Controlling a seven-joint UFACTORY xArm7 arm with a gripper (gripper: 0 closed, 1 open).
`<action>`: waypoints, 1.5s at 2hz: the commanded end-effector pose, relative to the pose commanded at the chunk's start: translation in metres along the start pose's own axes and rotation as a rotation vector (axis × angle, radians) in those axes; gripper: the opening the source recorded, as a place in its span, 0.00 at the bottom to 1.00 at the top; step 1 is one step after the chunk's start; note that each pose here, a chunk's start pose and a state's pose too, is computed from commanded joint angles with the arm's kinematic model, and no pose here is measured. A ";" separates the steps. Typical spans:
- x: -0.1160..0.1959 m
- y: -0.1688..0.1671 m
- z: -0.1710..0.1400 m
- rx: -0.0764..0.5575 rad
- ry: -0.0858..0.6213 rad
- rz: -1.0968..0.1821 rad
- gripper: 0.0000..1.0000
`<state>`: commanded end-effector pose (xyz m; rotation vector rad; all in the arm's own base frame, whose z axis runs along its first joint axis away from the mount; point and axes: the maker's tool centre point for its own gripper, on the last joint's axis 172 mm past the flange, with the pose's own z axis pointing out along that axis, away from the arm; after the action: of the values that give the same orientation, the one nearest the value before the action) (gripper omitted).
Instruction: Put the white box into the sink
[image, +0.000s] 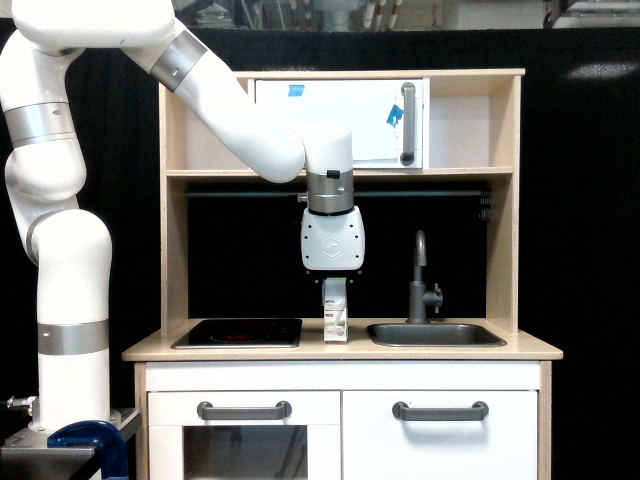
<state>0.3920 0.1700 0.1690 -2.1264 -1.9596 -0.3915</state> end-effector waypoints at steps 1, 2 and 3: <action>0.005 0.066 -0.007 0.000 0.000 0.000 0.00; 0.040 0.122 0.008 0.000 0.000 0.000 0.00; 0.057 0.134 0.012 0.000 0.000 0.000 0.00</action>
<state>0.5300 0.2160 0.1790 -2.1264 -1.9596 -0.3915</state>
